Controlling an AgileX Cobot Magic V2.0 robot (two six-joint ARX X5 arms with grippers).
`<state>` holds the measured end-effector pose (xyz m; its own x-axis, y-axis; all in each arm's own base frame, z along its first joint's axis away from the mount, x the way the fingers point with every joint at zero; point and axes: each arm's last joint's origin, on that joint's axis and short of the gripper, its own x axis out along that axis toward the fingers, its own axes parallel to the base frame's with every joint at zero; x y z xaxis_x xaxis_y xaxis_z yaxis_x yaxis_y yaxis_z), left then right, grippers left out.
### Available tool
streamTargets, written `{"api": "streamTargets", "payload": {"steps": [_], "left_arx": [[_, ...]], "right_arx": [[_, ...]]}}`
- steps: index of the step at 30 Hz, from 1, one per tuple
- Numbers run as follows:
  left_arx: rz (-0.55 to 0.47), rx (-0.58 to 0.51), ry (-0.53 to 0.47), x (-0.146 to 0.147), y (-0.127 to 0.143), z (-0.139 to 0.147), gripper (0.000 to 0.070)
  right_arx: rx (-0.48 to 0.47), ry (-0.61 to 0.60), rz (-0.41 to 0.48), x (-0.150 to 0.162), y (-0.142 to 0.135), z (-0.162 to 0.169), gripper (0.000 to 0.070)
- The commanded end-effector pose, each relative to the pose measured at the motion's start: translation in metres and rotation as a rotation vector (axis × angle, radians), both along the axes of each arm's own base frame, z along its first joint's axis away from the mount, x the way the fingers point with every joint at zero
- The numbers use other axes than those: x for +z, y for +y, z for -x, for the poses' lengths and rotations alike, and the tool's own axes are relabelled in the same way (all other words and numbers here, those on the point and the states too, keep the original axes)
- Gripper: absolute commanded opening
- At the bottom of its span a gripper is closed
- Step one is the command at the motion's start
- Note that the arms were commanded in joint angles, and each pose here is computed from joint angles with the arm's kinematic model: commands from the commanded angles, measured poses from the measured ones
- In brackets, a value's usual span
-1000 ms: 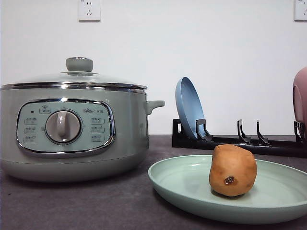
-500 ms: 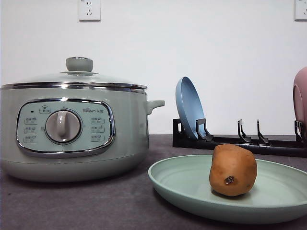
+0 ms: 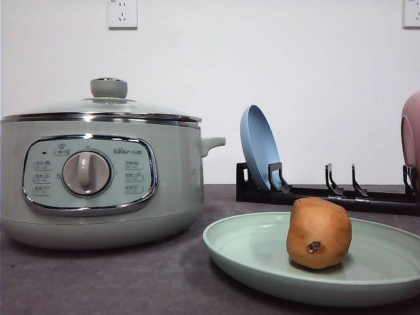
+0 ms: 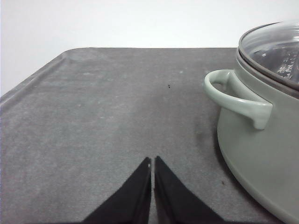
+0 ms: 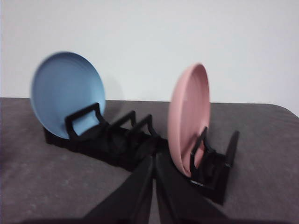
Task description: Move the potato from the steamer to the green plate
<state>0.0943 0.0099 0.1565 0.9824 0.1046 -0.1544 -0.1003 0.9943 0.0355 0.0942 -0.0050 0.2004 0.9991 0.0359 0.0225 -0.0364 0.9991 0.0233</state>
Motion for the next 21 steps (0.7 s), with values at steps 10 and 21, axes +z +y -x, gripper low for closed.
{"api": "streamTargets", "payload": {"steps": [10, 21], "left_arx": [[0.005, 0.002, 0.025, -0.007, 0.0, -0.001, 0.0003], [0.005, 0.002, 0.025, -0.007, 0.0, -0.001, 0.0003]], "right_arx": [[-0.01, 0.027, -0.001, -0.032, -0.001, -0.002, 0.0], [-0.027, 0.188, -0.022, -0.05, -0.002, -0.001, 0.0]]}}
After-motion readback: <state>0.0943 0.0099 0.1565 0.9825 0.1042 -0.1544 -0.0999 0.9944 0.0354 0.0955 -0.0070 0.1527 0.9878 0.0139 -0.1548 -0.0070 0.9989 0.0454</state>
